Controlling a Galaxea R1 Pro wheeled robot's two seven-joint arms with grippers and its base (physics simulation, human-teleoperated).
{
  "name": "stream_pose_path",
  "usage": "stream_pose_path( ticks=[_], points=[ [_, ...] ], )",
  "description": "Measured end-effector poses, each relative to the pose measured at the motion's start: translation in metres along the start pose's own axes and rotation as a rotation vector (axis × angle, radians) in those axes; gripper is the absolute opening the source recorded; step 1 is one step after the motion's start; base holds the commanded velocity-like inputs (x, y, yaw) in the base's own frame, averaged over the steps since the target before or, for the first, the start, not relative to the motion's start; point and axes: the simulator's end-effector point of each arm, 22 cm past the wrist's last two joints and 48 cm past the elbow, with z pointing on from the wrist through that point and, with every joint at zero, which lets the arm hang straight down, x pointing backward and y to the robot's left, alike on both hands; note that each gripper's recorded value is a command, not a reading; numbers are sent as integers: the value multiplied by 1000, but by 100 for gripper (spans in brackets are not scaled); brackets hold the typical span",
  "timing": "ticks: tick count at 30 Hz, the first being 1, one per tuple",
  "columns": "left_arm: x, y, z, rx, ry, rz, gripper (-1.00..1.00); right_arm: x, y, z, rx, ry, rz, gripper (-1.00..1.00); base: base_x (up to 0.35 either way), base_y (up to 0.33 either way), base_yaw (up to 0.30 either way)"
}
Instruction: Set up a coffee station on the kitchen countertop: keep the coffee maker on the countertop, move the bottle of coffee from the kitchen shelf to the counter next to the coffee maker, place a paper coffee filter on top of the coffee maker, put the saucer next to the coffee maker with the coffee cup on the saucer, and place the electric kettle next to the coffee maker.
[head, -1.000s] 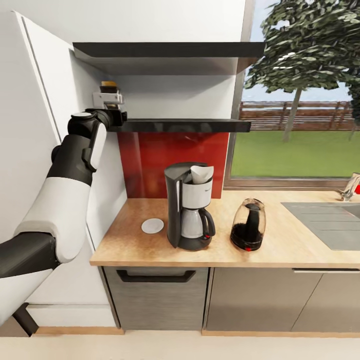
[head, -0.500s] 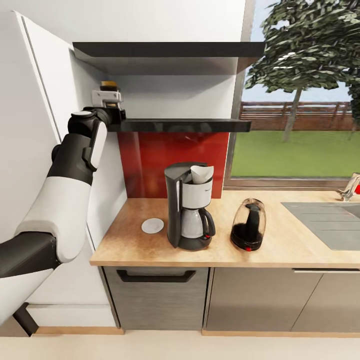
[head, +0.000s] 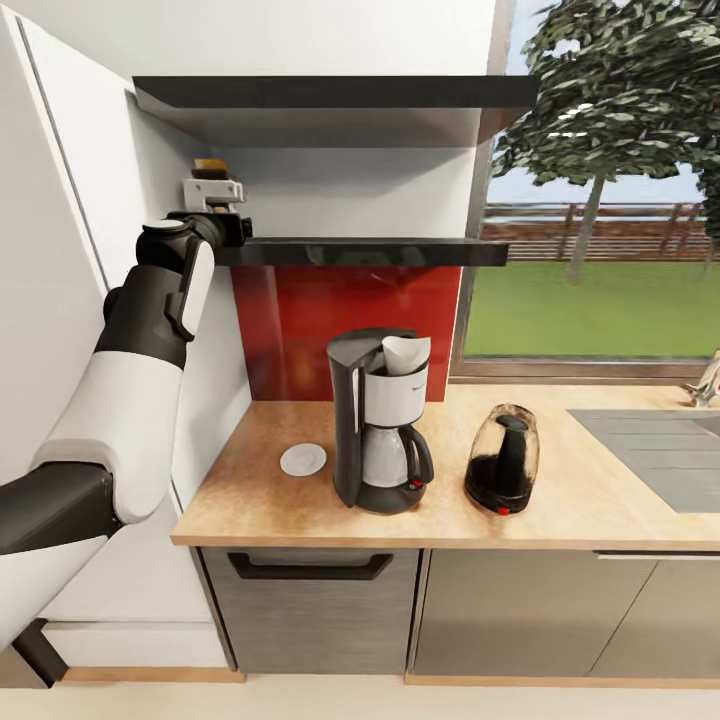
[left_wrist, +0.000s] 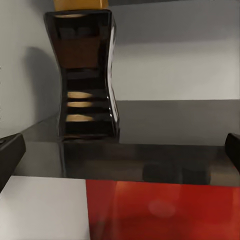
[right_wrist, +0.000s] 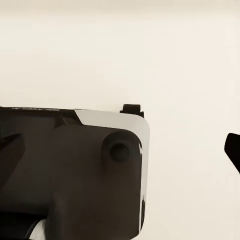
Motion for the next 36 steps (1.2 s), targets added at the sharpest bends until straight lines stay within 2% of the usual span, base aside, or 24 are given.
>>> stream_pose_path(
  ticks=[9,15,25,36],
  points=[
    [-3,2,0,-4,-5,0,100,3,0,0,1,5,-3,100,68,0,0],
    [-4,2,0,-3,-6,-1,100,22,-2,-1,4,31,-2,100,177,0,0],
    [-6,1,0,-1,-10,-2,100,58,-24,-6,33,77,2,100,25,0,0],
    [-18,8,-5,-12,-36,-4,100,63,-28,-7,38,82,2,100,108,0,0]
  ],
)
